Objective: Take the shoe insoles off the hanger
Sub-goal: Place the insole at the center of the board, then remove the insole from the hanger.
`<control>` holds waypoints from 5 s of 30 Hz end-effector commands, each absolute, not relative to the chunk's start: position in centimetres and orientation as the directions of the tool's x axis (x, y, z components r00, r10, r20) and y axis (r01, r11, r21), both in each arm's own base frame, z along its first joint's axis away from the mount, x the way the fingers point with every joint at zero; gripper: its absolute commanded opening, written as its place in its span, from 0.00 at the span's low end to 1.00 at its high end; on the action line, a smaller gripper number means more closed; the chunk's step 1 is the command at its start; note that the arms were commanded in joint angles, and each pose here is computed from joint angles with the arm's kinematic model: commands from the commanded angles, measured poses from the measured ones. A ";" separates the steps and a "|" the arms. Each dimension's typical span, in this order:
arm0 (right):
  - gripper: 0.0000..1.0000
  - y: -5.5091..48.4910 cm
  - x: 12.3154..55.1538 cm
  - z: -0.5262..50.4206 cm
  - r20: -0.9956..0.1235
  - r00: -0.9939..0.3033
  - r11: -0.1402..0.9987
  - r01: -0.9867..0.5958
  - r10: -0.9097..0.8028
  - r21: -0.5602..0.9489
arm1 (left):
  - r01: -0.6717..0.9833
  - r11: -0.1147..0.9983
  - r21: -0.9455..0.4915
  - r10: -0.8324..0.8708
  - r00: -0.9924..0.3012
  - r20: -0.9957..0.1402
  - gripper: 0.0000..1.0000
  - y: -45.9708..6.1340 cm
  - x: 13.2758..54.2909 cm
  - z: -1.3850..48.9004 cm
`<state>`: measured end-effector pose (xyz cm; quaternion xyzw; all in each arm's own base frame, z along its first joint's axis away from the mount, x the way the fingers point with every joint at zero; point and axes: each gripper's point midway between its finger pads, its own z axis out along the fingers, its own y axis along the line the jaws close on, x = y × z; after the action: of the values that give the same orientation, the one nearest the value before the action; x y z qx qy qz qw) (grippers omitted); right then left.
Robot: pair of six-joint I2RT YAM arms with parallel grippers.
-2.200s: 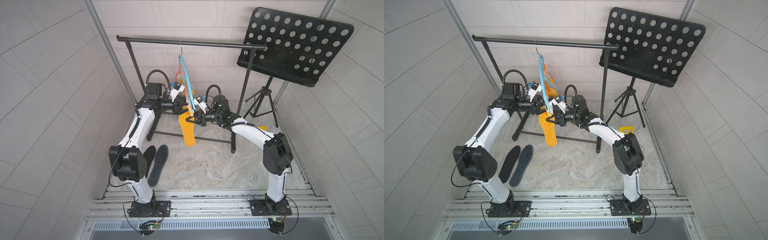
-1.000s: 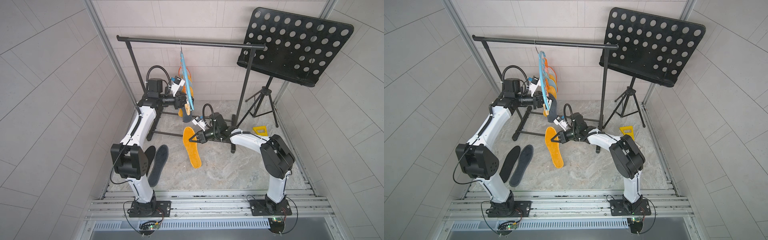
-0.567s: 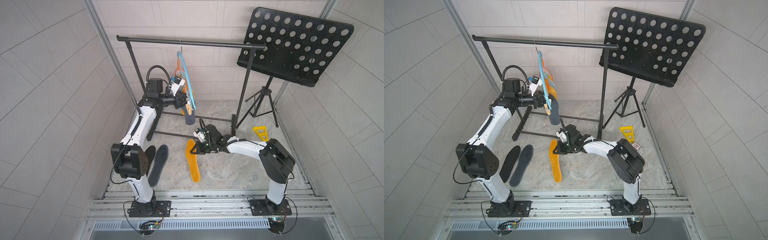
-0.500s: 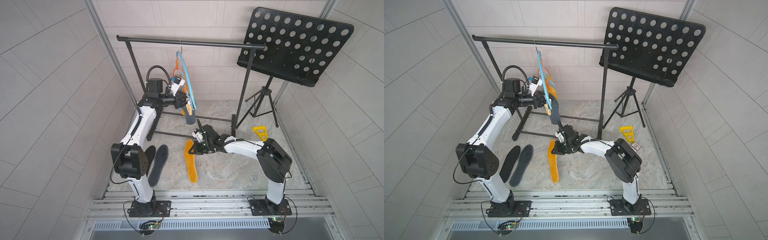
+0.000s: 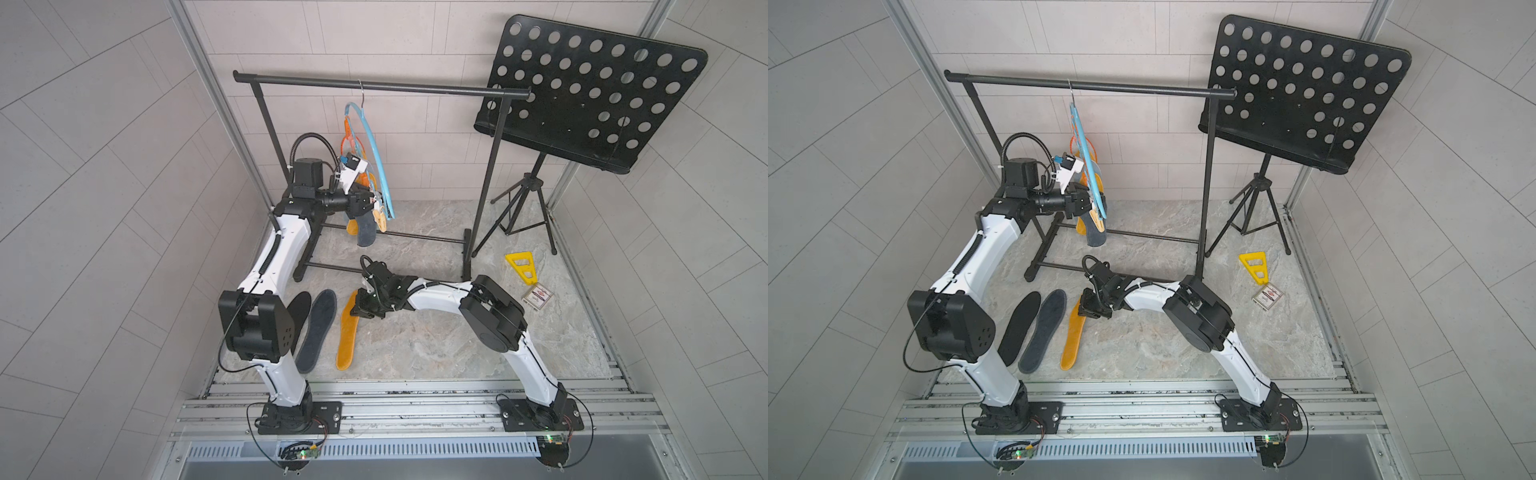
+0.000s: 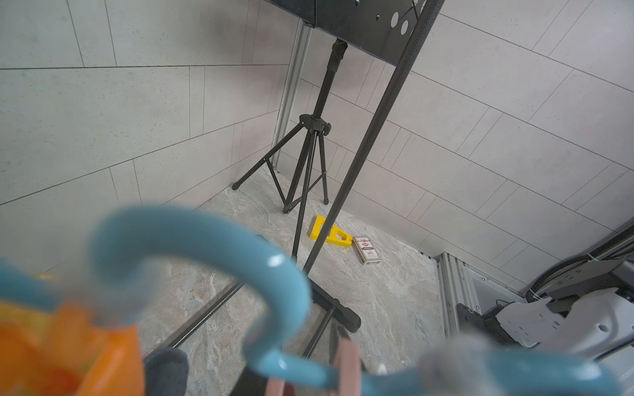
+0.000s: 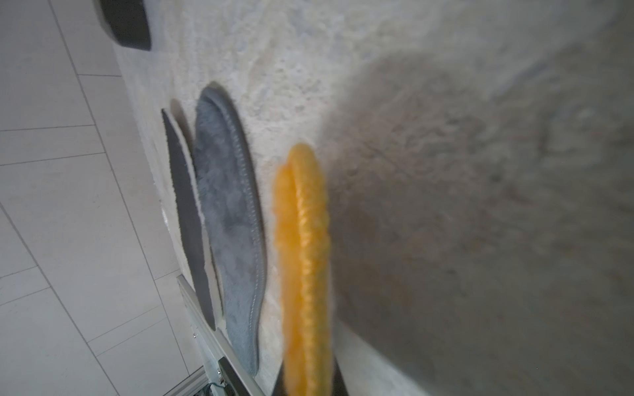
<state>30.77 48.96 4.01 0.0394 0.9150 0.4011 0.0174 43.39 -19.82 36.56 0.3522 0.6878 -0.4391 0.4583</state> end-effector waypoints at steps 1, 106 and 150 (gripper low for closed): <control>0.00 49.7 31.2 4.3 0.040 -0.991 0.667 0.113 0.124 0.737 | 0.888 0.371 -0.270 0.077 -0.319 -0.945 0.00 -19.5 42.8 37.1; 0.64 12.2 21.0 16.1 -0.804 -0.500 0.865 -0.501 -0.322 -0.035 | 0.277 0.960 -0.030 0.159 -0.631 -0.759 0.74 -10.2 23.8 17.1; 0.58 40.3 44.6 38.4 -0.987 -0.145 0.303 -0.946 -0.076 0.115 | 0.337 0.941 0.024 0.256 -0.664 -0.702 0.73 -11.5 23.3 15.0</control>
<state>44.96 39.18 37.35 -0.3968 0.6492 0.4100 0.5029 23.38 -11.50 15.03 0.1637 0.9104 -0.0556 0.3760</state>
